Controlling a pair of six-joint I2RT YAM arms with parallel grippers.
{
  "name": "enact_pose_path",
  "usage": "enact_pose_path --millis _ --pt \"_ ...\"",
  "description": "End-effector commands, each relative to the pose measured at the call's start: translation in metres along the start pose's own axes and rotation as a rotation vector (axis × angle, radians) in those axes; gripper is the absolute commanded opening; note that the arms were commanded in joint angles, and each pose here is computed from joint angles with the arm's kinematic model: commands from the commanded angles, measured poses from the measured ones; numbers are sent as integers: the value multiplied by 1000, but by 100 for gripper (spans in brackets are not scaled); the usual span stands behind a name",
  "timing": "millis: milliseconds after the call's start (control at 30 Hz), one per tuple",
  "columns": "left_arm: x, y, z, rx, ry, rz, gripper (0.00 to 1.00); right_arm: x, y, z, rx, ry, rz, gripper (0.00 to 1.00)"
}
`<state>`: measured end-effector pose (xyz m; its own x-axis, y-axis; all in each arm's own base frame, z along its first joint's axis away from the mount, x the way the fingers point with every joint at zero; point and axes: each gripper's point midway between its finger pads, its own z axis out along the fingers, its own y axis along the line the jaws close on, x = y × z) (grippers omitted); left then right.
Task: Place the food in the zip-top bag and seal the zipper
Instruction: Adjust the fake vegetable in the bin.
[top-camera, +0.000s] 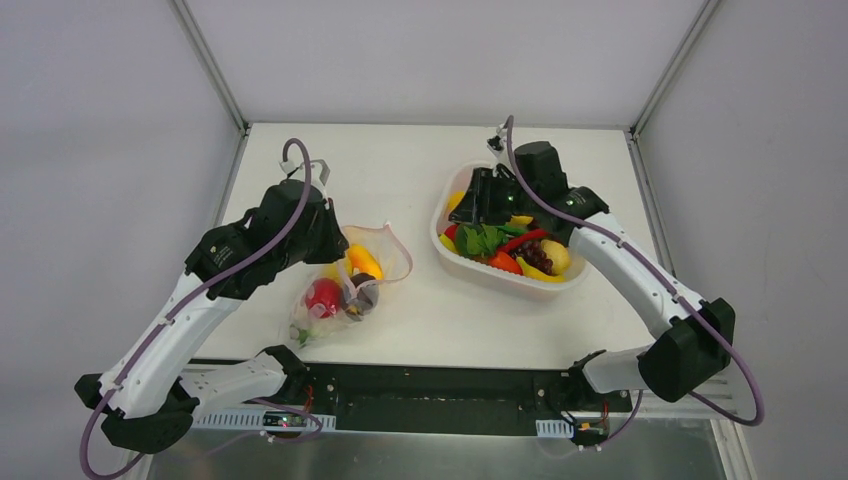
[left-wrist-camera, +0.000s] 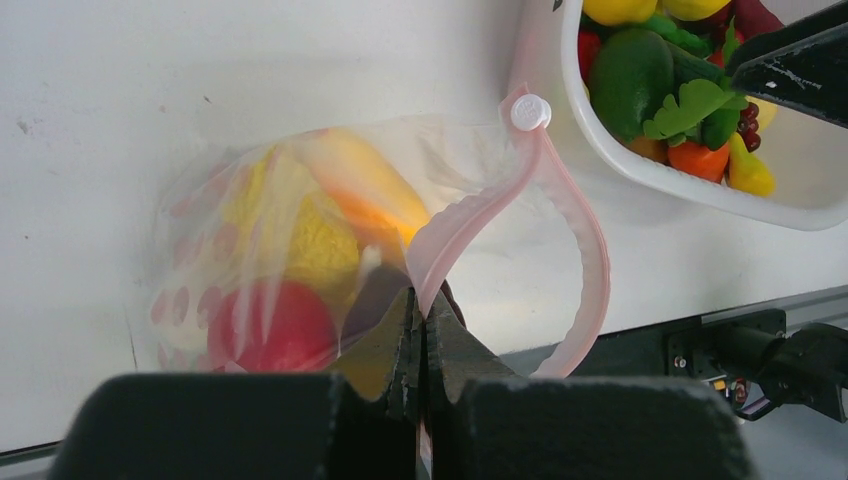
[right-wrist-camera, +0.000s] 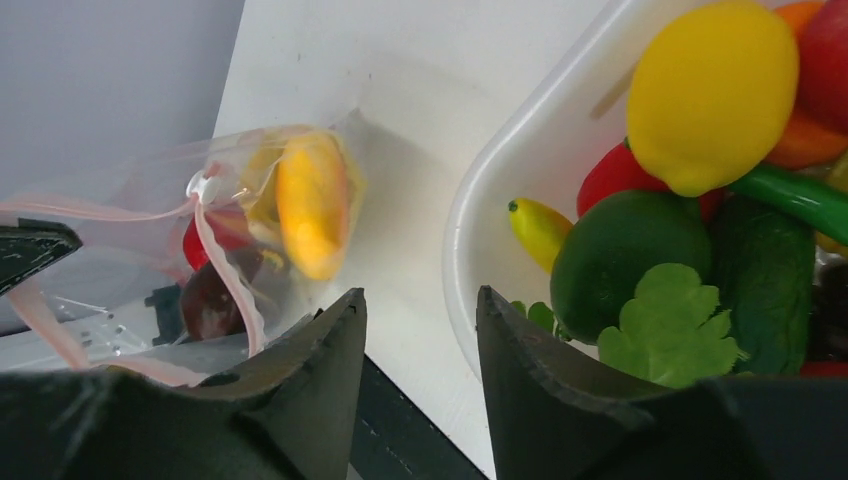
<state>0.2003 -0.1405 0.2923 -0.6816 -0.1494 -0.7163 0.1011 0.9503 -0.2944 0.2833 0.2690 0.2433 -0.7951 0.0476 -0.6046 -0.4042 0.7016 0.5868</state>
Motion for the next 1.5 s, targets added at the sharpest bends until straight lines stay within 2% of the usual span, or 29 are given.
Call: enact_pose_path --millis 0,233,400,600,700,867,1067,1167,1267,1333,1467 --pt "-10 -3 -5 28 -53 -39 0 16 5 3 -45 81 23 47" --pt "-8 -3 -5 34 -50 -35 0 49 -74 11 307 161 56 49" --pt "-9 -1 -5 33 -65 -36 0 29 -143 -32 660 -29 84 52" --pt "-10 0 -7 30 -69 -27 0 7 -181 -80 829 -166 148 53" --pt "-9 1 -7 31 -72 -30 0 -11 -165 -88 764 -234 137 57" --pt "-7 2 -7 31 -70 -34 0 -36 -92 -67 383 -239 118 64" --pt "-7 -1 -6 40 -63 -39 0 -51 -63 -58 256 -244 120 74" --pt "-6 -1 -6 39 -61 -40 0 -40 -22 -49 61 -177 88 73" --pt "-6 -1 -5 37 -61 -43 0 -16 20 -39 -147 -78 89 60" --pt "-6 -1 -5 40 -58 -43 0 -5 27 -32 -166 -49 76 60" --pt "-5 -2 -4 45 -52 -40 0 21 -3 -10 -54 40 139 60"
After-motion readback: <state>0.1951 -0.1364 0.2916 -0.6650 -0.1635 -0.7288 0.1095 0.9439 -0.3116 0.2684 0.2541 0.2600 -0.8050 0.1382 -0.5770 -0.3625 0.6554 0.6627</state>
